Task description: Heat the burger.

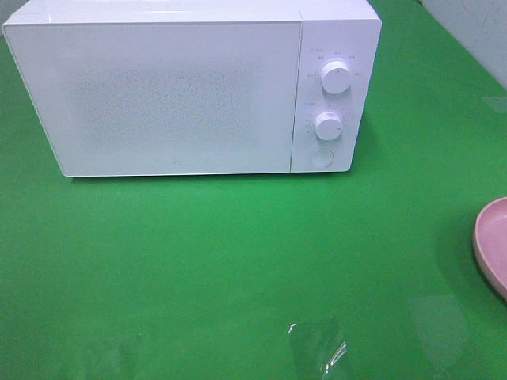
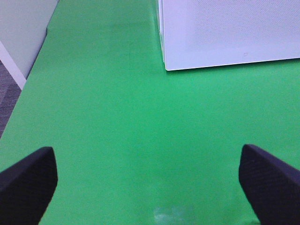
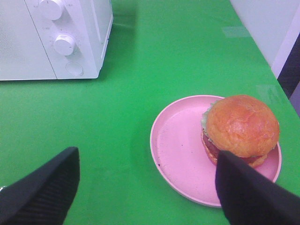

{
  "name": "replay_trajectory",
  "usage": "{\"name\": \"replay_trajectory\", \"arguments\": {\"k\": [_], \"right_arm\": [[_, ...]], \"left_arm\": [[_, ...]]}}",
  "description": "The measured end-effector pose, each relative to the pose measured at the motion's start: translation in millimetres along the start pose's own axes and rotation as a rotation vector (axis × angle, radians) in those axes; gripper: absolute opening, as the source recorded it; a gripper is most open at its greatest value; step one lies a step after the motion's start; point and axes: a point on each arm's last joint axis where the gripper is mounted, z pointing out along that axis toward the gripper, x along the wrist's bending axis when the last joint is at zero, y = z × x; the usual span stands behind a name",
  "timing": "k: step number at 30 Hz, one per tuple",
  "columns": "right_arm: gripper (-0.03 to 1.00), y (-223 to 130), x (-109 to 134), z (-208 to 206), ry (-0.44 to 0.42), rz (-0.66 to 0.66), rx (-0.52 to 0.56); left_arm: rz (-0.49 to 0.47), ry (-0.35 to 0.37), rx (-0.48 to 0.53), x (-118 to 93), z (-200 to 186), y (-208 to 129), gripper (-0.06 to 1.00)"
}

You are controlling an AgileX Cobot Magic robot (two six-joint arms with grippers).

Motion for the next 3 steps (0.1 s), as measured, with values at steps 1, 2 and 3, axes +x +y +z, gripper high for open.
{"name": "replay_trajectory", "arguments": {"k": [1,2,3], "right_arm": [[0.76,0.0,0.0,0.0,0.000,0.000,0.000],[0.76,0.0,0.0,0.0,0.000,0.000,0.000],[0.76,0.0,0.0,0.0,0.000,0.000,0.000]], "left_arm": [[0.000,0.000,0.000,0.0,0.0,0.0,0.97],[0.000,0.000,0.000,0.0,0.0,0.0,0.97],[0.000,0.000,0.000,0.0,0.0,0.0,0.97]]}}
